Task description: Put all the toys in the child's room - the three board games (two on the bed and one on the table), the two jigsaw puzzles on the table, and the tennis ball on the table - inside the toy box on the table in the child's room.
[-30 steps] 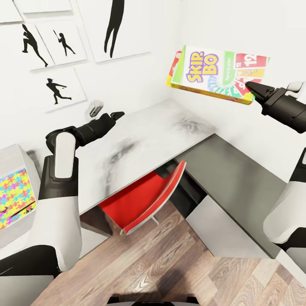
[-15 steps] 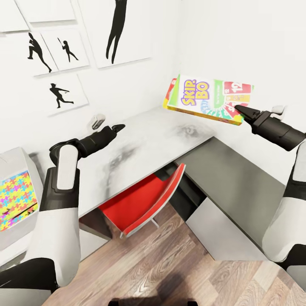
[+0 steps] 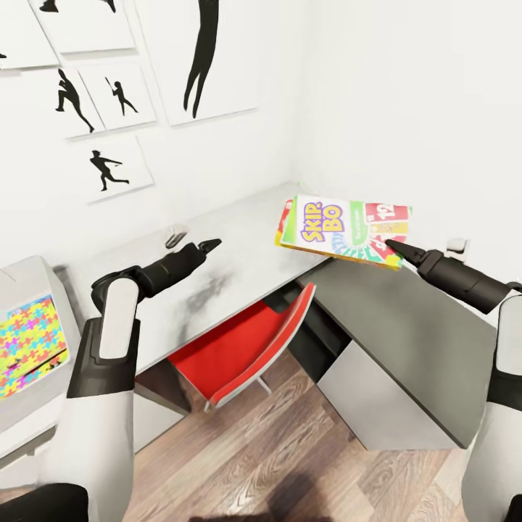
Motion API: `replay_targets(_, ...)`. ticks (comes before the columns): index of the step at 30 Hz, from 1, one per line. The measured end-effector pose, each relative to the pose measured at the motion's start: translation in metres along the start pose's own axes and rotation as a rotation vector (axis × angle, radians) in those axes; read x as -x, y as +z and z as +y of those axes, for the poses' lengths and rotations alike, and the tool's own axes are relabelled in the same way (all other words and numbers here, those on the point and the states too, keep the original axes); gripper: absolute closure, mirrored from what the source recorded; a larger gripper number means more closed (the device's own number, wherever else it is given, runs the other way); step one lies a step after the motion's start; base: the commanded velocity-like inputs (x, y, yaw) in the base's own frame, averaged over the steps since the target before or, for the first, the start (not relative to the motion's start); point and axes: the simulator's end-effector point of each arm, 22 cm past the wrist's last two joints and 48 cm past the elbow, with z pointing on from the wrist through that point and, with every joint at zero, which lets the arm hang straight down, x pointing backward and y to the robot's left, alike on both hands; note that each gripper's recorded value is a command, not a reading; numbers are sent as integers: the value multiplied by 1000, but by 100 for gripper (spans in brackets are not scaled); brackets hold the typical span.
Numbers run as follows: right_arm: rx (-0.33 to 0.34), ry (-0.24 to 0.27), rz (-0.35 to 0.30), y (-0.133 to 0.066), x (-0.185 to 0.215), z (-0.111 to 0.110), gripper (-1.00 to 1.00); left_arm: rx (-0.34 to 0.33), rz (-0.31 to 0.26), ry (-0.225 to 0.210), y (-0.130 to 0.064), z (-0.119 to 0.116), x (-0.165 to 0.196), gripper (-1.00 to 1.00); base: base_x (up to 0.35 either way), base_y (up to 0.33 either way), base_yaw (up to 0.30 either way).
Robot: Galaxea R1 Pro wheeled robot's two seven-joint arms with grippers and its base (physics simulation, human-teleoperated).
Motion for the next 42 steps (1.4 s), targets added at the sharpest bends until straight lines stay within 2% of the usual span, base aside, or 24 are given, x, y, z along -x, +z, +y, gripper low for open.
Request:
replay_targets(11,-6,20,34,-22,-30,1,100,-79,65,-40,-7,-23,-36,-100,0,0,-34)
replay_targets(24,43,23,7,-34,-21,17,100,-132,106,-20,-12,-53,-48,-100,0,0,-101)
replay_targets(35,82,23,-24,-45,-10,30,100,-144,112,-12,-18,-62,-52,-100,0,0,-112)
replay_targets(42,96,21,-54,-54,1,34,100,-133,118,-15,-26,-57,-60,-100,0,0,-114)
